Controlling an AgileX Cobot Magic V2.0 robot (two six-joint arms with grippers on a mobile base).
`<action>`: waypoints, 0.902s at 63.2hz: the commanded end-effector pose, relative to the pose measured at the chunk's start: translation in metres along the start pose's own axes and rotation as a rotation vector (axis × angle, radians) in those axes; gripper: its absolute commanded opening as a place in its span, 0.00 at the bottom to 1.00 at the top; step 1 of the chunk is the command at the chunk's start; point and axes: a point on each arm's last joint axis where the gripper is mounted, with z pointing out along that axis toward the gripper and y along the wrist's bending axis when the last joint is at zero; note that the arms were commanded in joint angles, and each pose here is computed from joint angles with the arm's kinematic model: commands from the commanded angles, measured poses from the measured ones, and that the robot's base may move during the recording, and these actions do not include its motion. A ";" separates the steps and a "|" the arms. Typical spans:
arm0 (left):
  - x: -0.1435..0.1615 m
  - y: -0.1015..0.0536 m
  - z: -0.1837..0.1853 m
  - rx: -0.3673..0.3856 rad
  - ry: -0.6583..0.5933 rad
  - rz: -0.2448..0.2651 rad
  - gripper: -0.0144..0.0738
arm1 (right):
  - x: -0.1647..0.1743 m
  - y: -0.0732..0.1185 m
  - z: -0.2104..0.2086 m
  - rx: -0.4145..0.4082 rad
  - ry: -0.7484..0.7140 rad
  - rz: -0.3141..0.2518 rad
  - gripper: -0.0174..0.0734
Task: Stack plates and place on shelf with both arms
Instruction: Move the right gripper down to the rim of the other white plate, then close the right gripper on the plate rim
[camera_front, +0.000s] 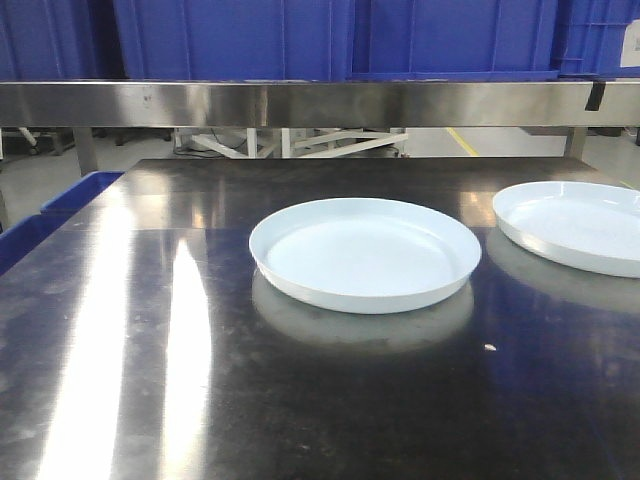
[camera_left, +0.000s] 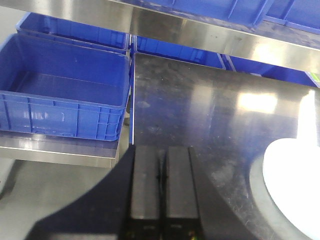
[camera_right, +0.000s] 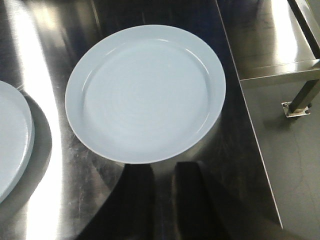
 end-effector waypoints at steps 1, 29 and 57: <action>-0.017 -0.003 -0.004 0.008 -0.112 -0.001 0.27 | -0.030 0.006 0.005 -0.014 -0.088 -0.008 0.61; -0.017 -0.003 -0.004 0.008 -0.112 -0.001 0.27 | -0.085 0.000 0.091 0.056 0.105 0.023 0.61; -0.017 -0.003 -0.004 0.008 -0.112 -0.001 0.27 | -0.077 -0.034 0.132 0.139 0.184 0.071 0.61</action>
